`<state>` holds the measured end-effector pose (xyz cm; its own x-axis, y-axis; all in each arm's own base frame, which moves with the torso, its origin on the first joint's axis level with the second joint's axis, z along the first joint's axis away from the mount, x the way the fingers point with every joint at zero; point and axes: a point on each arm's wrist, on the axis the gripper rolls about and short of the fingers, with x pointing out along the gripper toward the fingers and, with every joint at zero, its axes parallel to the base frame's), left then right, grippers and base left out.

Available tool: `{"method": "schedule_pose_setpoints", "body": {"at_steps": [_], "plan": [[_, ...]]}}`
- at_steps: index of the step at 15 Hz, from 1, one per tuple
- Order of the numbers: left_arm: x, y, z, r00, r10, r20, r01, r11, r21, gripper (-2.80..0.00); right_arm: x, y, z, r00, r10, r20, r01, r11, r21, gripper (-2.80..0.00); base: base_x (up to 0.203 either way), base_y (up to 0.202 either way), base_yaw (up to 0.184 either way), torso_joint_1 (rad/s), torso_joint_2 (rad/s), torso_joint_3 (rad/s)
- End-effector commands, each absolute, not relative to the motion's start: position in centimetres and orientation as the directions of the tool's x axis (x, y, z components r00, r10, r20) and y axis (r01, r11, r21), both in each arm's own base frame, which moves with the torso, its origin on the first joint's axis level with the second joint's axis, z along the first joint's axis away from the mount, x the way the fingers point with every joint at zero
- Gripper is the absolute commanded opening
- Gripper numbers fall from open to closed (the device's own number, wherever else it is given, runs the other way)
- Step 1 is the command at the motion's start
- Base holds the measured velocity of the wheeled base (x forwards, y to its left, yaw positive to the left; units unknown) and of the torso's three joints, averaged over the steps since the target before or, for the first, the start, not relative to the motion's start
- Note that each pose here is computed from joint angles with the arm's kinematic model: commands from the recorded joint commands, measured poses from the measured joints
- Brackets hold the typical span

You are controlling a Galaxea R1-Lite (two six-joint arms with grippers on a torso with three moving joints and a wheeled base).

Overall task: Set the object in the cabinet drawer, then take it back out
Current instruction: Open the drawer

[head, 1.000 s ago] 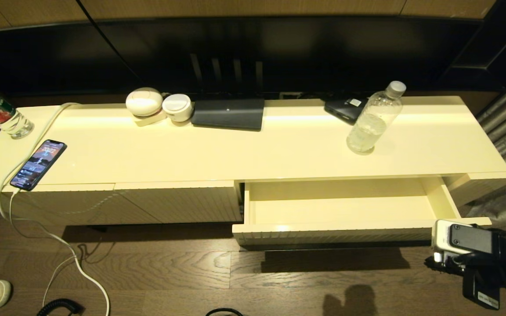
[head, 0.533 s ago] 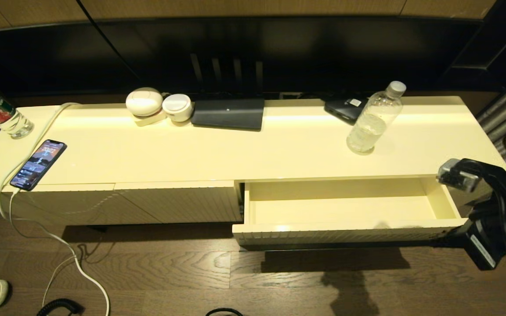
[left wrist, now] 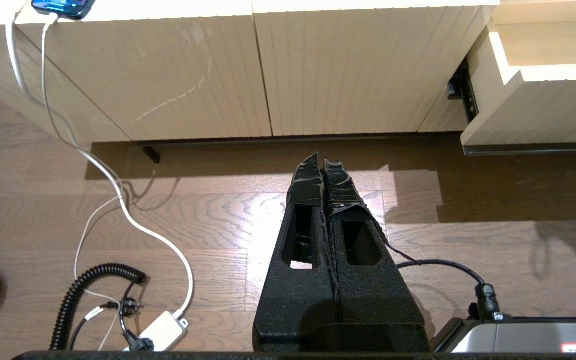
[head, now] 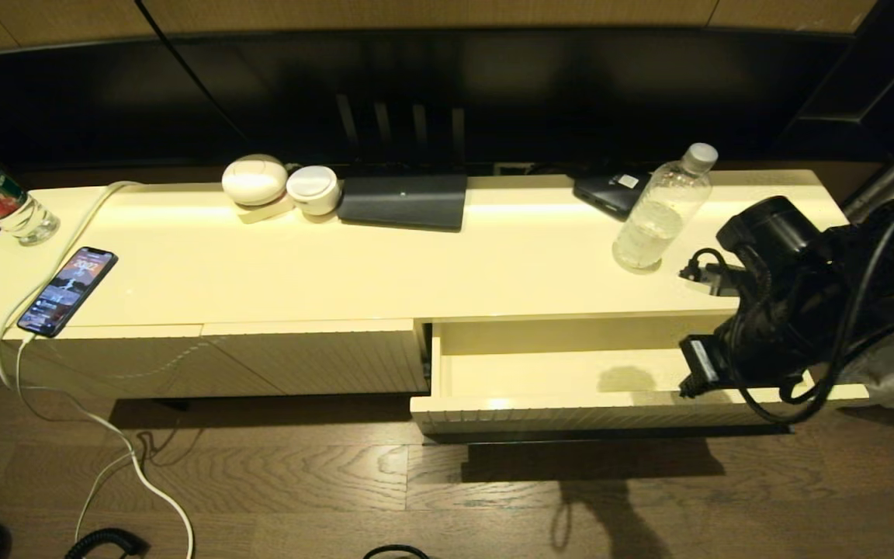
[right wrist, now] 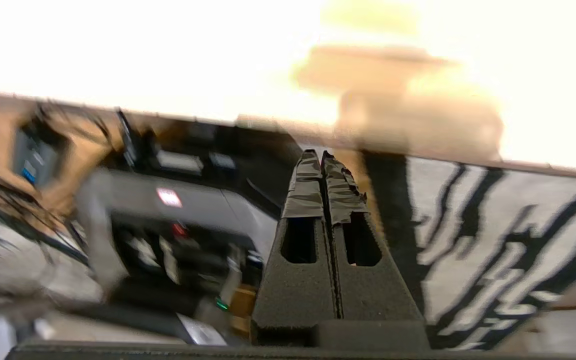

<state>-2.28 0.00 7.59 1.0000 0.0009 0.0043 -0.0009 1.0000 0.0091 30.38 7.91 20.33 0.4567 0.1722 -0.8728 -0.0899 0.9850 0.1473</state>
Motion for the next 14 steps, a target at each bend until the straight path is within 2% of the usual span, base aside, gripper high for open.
{"method": "schedule_pose_setpoints", "body": {"at_steps": [1, 14], "plan": [[-2.3, 0.0, 7.6, 1.000, 0.002, 0.003, -0.002, 1.000, 0.009, -2.80, 33.6, 9.1, 17.9, 0.411, 0.162, -0.897, -0.045, 0.986, 0.158, -2.80, 0.000, 0.000, 0.000, 0.000, 0.00, 0.000], [-2.3, 0.0, 7.6, 1.000, 0.000, 0.003, 0.000, 1.000, 0.009, -2.80, 37.2, 10.0, 17.8, 0.464, 0.177, -0.868, -0.025, 0.982, 0.187, -2.80, 0.000, 0.000, 0.000, 0.000, 0.00, 0.000]]}}
